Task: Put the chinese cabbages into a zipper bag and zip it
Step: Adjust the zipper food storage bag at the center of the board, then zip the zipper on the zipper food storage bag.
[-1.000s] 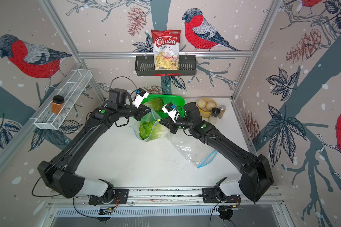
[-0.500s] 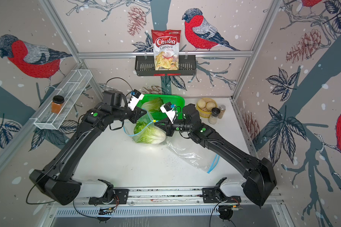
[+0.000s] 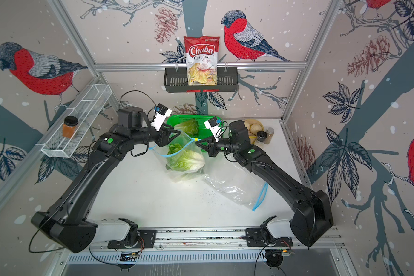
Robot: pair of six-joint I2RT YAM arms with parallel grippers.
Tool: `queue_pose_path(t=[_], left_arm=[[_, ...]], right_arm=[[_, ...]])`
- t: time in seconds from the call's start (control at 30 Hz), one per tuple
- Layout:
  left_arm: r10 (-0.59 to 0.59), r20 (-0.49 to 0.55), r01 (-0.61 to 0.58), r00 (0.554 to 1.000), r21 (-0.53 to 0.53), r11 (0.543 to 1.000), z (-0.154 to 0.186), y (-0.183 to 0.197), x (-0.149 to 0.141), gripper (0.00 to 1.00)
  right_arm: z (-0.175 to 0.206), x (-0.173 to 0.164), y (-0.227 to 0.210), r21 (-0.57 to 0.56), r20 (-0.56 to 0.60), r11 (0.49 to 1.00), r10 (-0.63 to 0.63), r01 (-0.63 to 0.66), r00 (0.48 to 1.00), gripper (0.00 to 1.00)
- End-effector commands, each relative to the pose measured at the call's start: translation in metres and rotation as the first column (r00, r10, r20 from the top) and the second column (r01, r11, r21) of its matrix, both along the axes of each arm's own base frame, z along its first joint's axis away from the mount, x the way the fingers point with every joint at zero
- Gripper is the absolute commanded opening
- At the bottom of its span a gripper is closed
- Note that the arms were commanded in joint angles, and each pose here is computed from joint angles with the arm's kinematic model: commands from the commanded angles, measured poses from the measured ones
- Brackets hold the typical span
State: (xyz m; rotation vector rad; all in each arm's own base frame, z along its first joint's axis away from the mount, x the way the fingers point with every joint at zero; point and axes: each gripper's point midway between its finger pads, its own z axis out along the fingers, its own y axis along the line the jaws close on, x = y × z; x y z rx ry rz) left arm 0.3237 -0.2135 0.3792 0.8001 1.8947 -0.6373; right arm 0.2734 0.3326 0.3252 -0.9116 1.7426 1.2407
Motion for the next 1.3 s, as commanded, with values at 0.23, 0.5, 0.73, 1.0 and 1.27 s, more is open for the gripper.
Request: queue_pose_path(t=[0.23,0.5,0.73,1.0,1.27], left_arm=[[-0.189,0.157,0.196,0.969,-0.031,0.980,0.042,-0.030,-0.023,0.47],[-0.317,0.066,0.317,0.946,-0.001,0.948,0.022,-0.059,-0.027,0.41],[-0.402,-0.016,0.402,0.916,-0.014,0.916,0.013,-0.076,-0.030,0.35],[-0.391,-0.070,0.393,0.918,0.029,0.919,-0.005,-0.075,-0.031,0.35],[-0.361,-0.066,0.366,0.930,0.110,0.924,-0.015,-0.081,-0.016,0.32]], right_arm=[[0.010,0.001,0.005,0.008,0.040,0.999,0.046,-0.046,0.998,0.00],[0.015,0.004,0.006,0.011,0.064,0.997,0.078,-0.079,0.995,0.00],[0.011,0.006,0.006,0.003,0.065,0.996,0.085,-0.085,0.994,0.00],[0.015,0.010,0.006,0.009,0.072,0.996,0.083,-0.084,0.994,0.00],[0.015,0.012,0.008,0.006,0.072,0.995,0.098,-0.099,0.993,0.00]])
